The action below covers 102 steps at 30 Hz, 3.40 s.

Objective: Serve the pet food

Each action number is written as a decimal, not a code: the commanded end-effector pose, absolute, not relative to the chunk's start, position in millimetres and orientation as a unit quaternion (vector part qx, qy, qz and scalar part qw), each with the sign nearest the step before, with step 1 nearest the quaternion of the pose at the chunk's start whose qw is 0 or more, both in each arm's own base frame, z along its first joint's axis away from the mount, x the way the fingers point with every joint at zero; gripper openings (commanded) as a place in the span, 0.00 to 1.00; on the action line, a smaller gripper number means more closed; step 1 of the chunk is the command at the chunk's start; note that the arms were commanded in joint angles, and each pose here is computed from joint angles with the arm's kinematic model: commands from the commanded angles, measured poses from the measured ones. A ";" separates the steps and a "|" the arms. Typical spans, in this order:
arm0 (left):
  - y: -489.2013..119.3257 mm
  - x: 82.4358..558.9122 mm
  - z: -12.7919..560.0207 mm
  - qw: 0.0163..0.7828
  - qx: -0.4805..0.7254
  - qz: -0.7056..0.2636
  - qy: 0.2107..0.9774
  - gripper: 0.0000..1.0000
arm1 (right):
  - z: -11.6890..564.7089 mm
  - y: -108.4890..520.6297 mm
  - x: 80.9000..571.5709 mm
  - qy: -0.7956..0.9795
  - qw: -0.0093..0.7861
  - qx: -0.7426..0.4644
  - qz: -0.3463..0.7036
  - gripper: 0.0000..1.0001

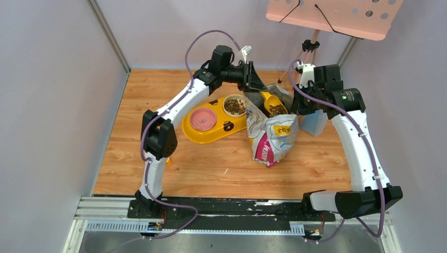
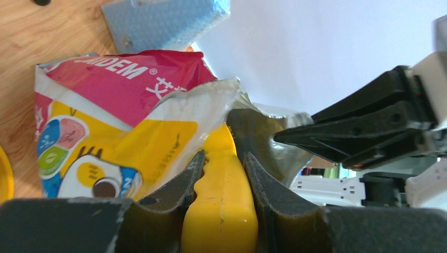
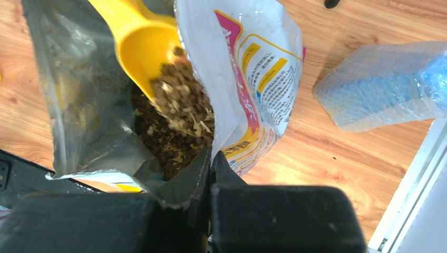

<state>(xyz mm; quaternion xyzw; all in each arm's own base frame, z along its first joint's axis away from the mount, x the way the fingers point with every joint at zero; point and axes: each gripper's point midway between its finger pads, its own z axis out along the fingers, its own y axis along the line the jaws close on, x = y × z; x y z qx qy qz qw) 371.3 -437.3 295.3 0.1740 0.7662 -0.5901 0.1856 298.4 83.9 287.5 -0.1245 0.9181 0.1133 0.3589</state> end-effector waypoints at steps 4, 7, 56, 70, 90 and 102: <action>-392.3 380.3 369.9 0.224 0.140 -0.637 0.724 0.00 | 314.4 75.3 312.8 0.893 0.419 -0.140 0.082 0.00; -382.1 385.6 371.9 0.208 0.108 -0.647 0.726 0.00 | 312.0 74.2 312.6 0.894 0.417 -0.141 0.079 0.00; -321.4 395.9 395.4 0.137 0.004 -0.699 0.702 0.00 | 310.9 74.3 342.6 0.891 0.417 -0.171 0.058 0.00; -256.7 397.4 382.0 0.169 -0.054 -0.688 0.704 0.00 | 304.8 73.3 342.1 0.892 0.414 -0.174 0.055 0.00; -66.5 423.9 315.7 0.282 -0.215 -0.618 0.702 0.00 | 324.6 76.0 339.7 0.873 0.443 -0.194 0.058 0.00; -47.1 416.9 268.9 0.296 -0.206 -0.600 0.714 0.00 | 326.8 76.3 338.0 0.868 0.452 -0.197 0.059 0.00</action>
